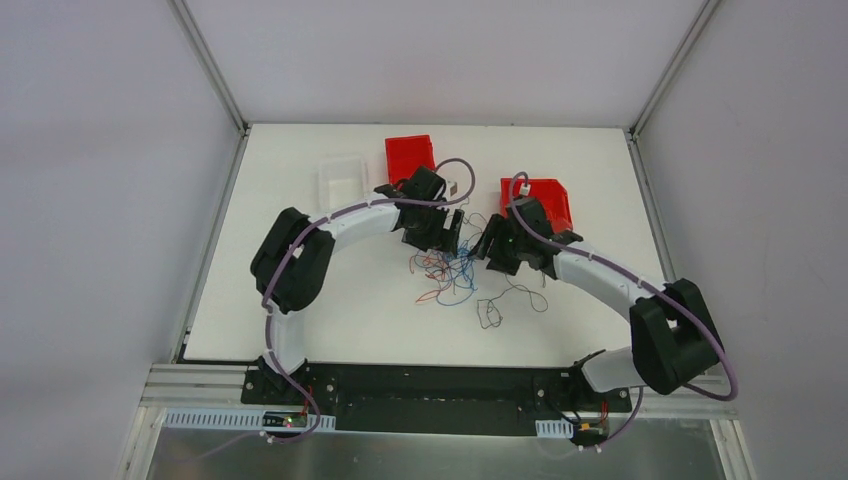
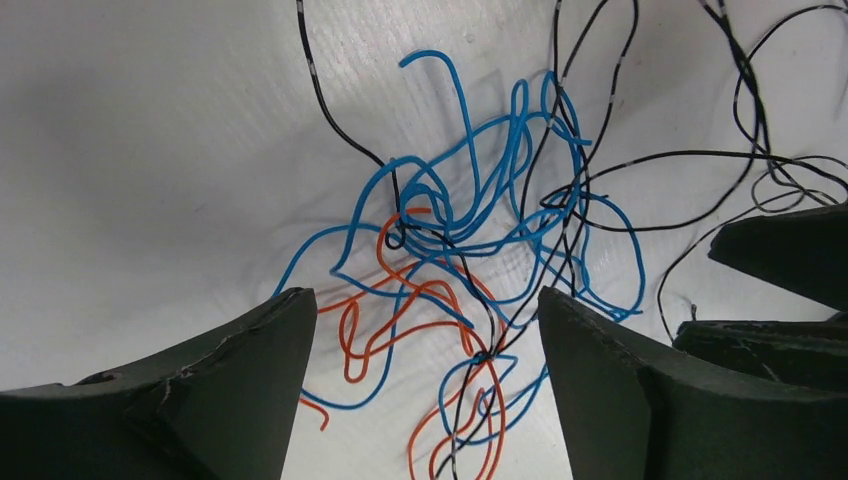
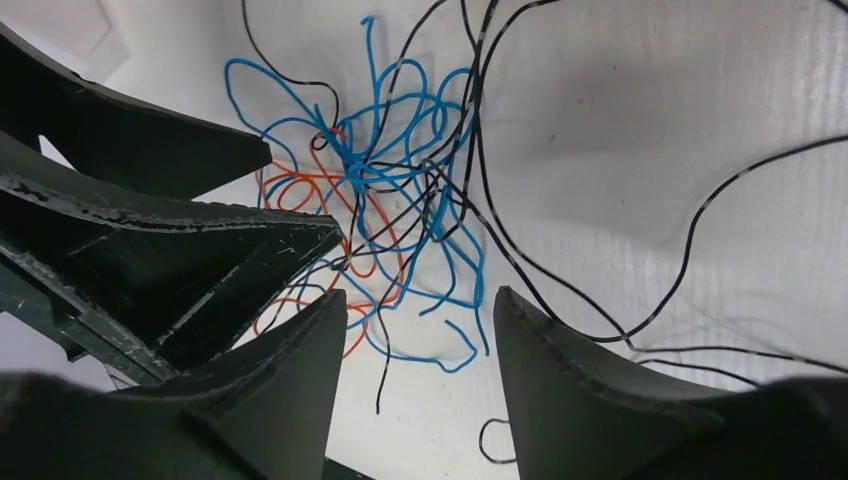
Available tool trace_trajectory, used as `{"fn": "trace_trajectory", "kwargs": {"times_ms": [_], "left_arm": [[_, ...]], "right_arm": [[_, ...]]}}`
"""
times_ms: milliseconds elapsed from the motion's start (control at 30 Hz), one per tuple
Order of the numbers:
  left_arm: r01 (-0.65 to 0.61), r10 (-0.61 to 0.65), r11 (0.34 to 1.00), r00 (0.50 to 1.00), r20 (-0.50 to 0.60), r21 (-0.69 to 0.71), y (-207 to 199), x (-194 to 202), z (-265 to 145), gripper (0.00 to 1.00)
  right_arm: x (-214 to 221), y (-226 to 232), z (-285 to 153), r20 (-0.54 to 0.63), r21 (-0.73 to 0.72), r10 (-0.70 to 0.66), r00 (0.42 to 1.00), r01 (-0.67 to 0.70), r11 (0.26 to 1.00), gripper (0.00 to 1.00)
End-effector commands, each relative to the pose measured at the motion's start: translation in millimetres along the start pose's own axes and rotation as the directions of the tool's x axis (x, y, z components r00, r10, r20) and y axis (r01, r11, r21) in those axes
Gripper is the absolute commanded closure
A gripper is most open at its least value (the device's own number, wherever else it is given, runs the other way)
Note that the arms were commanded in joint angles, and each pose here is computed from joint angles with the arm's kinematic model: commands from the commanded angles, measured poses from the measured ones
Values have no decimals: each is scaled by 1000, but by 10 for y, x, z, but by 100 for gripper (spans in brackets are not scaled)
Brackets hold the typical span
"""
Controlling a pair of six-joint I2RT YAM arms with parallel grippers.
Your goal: Untangle the cables
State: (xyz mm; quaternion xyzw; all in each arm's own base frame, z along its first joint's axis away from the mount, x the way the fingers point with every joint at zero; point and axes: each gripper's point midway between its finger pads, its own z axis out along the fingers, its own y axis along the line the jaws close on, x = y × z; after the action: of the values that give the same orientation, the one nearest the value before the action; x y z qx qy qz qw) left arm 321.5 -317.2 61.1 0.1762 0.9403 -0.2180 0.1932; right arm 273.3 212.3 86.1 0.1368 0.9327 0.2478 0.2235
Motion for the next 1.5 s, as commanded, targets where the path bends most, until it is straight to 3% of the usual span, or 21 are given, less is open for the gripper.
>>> {"fn": "trace_trajectory", "kwargs": {"times_ms": [0, 133, 200, 233, 333, 367, 433, 633, 767, 933, 1133, 1233, 1333, 1367, 1433, 1467], "left_arm": [[4, -2, 997, 999, -38, 74, -131, -46, 119, 19], [31, -24, 996, 997, -77, 83, -121, 21, 258, 29], [37, -29, 996, 996, -85, 87, -124, 40, 276, 42], [38, -31, 996, 996, -85, 83, -117, 43, 278, 53], [44, -42, 998, 997, -69, 38, -14, 37, 259, 92], [56, -56, 998, 997, -54, 1, 76, 27, 231, 100], [96, -98, 992, 995, -17, -79, 302, 15, 133, 100], [214, -185, 945, 974, 133, -248, 1001, 98, -415, 100], [342, -260, 858, 932, 251, -383, 1493, 296, -800, 100], [526, -336, 718, 836, 434, -456, 1921, 514, -1286, 100], [612, -305, 647, 755, 581, -455, 2001, 501, -1694, 100], [592, -289, 704, 744, 603, -393, 1859, 377, -1808, 100], [461, -256, 852, 780, 571, -248, 1486, 162, -1776, 100], [420, -246, 884, 794, 556, -207, 1364, 118, -1752, 95], [348, -226, 926, 822, 523, -147, 1139, 68, -1698, 65], [321, -215, 938, 834, 508, -130, 1047, 51, -1674, 50]], "right_arm": [[-29, 81, 240, 42, -54, 84, 996, -81, 995, 43], [74, 10, 491, 11, -40, 109, 994, -108, 993, 47], [126, -16, 576, -5, -35, 115, 993, -115, 993, 47], [153, -23, 601, -14, -33, 112, 994, -113, 993, 51], [136, -118, 605, -3, 12, 111, 994, -111, 994, 80], [94, -158, 556, 21, 31, 108, 994, -109, 994, 88], [-3, -353, 443, 77, 100, 118, 990, -125, 987, 100], [-390, -1139, -81, 248, 279, 166, 954, -235, 931, 100], [-554, -1593, -467, 364, 375, 176, 915, -317, 871, 100], [-717, -1880, -841, 520, 376, 226, 824, -458, 805, 100], [-917, -1876, -1189, 642, 307, 240, 728, -531, 790, 100], [-979, -1829, -1304, 658, 294, 225, 719, -520, 802, 100], [-1005, -1631, -1286, 616, 242, 220, 757, -447, 861, 100], [-989, -1513, -1241, 580, 208, 217, 785, -400, 893, 81], [-952, -1301, -1185, 522, 133, 222, 824, -335, 933, 44], [-913, -1153, -1150, 480, 75, 221, 849, -291, 954, 34]]}}
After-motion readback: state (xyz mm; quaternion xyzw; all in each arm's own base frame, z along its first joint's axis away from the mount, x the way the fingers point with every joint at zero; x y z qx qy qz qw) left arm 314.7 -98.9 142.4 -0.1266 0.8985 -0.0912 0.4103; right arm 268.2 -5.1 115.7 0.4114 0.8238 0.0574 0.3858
